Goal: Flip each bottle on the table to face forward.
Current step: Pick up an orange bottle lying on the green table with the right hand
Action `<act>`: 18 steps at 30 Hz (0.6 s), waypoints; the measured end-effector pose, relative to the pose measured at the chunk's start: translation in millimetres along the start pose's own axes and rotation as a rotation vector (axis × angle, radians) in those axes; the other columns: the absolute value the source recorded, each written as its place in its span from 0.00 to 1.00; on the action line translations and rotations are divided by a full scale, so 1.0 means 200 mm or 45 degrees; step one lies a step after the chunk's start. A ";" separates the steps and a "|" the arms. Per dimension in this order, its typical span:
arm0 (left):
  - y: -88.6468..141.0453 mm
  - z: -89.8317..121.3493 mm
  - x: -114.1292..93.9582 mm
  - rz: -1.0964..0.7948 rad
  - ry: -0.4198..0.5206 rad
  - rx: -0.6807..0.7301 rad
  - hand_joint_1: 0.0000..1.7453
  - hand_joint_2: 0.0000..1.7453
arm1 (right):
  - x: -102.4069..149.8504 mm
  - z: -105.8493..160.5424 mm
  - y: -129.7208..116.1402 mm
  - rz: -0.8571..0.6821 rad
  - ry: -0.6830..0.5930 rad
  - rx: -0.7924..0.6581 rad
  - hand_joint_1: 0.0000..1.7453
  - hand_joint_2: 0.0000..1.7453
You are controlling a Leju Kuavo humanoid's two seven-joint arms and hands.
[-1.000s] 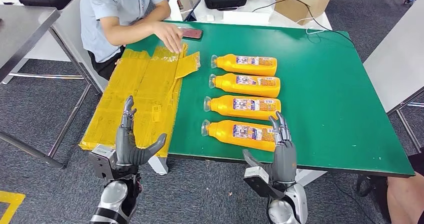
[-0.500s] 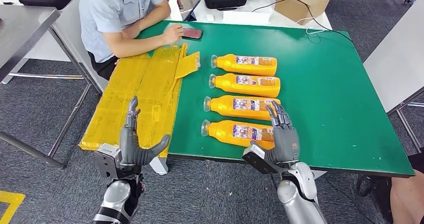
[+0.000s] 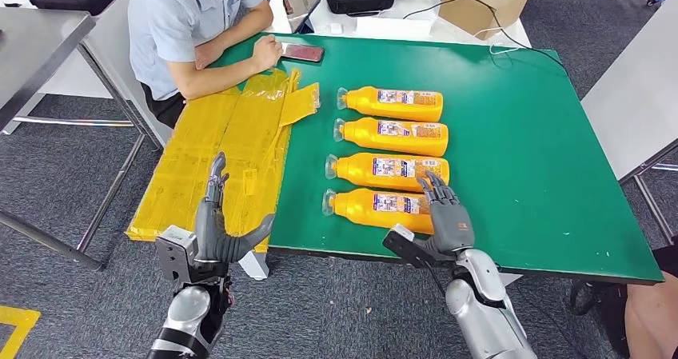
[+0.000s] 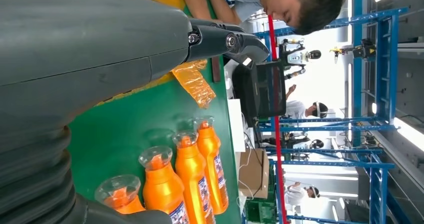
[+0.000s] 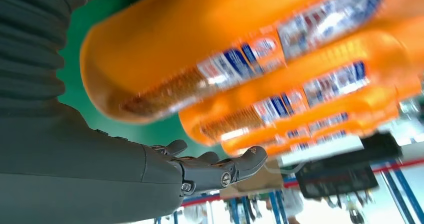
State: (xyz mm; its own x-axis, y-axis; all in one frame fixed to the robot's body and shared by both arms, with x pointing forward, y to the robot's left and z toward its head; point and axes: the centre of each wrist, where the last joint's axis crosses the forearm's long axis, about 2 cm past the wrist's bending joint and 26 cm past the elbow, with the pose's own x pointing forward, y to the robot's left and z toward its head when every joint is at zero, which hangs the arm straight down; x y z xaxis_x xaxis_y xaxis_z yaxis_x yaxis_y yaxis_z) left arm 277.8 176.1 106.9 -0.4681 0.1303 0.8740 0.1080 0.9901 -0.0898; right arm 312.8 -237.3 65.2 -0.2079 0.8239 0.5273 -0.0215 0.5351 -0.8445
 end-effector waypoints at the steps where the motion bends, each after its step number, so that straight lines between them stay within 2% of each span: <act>1: 0.00 0.00 0.00 0.000 0.000 0.000 0.00 1.00 | -0.01 0.00 0.01 0.006 0.010 0.024 0.00 1.00; 8: 0.00 -0.01 0.00 -0.001 -0.006 -0.002 0.00 1.00 | -0.04 -0.03 0.01 0.036 0.066 0.109 0.00 1.00; 16: 0.01 -0.02 0.00 0.001 -0.008 -0.010 0.00 1.00 | -0.05 -0.07 -0.01 0.183 0.136 0.159 0.00 1.00; 17: 0.01 -0.03 0.00 0.000 -0.009 -0.010 0.00 1.00 | -0.06 -0.08 -0.01 0.200 0.144 0.166 0.20 1.00; 18: 0.01 -0.03 0.00 0.000 -0.010 -0.011 0.00 1.00 | -0.06 -0.09 -0.01 0.217 0.152 0.176 0.45 1.00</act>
State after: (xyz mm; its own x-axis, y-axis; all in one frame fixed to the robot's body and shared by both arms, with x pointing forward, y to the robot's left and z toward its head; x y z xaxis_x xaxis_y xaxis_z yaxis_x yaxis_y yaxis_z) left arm 282.9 177.0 109.8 -0.4750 0.1309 0.8702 0.1154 0.9896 -0.0859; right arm 332.4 -244.7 62.3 -0.1034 0.9206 0.3765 -0.1310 0.3627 -0.9227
